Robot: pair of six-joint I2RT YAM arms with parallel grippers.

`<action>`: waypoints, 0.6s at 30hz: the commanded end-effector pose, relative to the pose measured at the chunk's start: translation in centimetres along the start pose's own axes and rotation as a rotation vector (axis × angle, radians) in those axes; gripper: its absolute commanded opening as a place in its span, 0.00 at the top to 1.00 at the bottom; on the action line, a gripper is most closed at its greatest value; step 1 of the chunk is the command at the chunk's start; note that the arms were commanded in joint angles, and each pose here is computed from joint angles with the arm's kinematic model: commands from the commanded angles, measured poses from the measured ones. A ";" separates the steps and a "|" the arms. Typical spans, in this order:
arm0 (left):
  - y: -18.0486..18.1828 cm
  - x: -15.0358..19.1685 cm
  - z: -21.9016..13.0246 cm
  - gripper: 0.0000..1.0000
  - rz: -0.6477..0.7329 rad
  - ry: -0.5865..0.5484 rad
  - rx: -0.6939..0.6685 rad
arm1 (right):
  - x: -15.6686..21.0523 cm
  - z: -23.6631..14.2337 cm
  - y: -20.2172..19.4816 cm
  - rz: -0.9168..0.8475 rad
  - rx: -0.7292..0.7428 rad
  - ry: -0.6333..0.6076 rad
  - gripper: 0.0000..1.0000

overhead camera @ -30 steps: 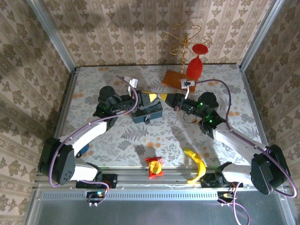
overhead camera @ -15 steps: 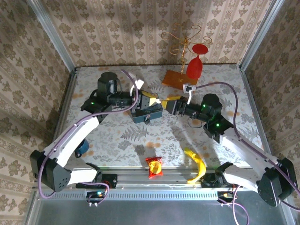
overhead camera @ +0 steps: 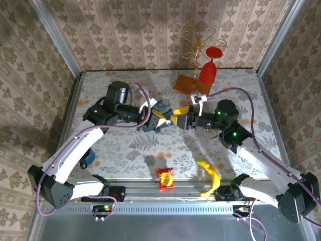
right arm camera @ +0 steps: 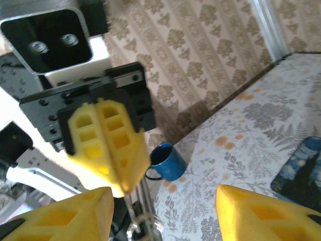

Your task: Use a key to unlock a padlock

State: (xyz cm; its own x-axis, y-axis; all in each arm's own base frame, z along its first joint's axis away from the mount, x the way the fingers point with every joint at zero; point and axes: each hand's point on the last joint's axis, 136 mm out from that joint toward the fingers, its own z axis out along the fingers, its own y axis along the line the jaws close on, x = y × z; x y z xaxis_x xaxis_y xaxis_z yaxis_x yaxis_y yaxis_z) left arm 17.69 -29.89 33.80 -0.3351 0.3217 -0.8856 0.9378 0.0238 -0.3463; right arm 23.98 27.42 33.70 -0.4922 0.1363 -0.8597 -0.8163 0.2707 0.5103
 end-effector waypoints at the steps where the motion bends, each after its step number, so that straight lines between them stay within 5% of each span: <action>1: -1.6 -1.0 -0.6 1.00 0.064 -0.017 0.031 | 0.0 0.8 2.5 -0.072 -0.099 0.053 0.44; 18: -2.2 -1.8 -1.1 1.00 0.095 -0.062 0.032 | 1.2 1.5 2.1 -0.064 -0.111 0.087 0.59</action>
State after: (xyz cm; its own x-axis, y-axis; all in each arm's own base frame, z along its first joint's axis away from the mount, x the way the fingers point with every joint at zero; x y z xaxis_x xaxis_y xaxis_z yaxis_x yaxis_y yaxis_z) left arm 17.17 -29.57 35.03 -0.2924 0.2954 -0.9095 0.9528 0.0088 -0.3035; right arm 22.70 29.23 33.73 -0.4609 0.0626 -0.8852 -0.8632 0.1997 0.4636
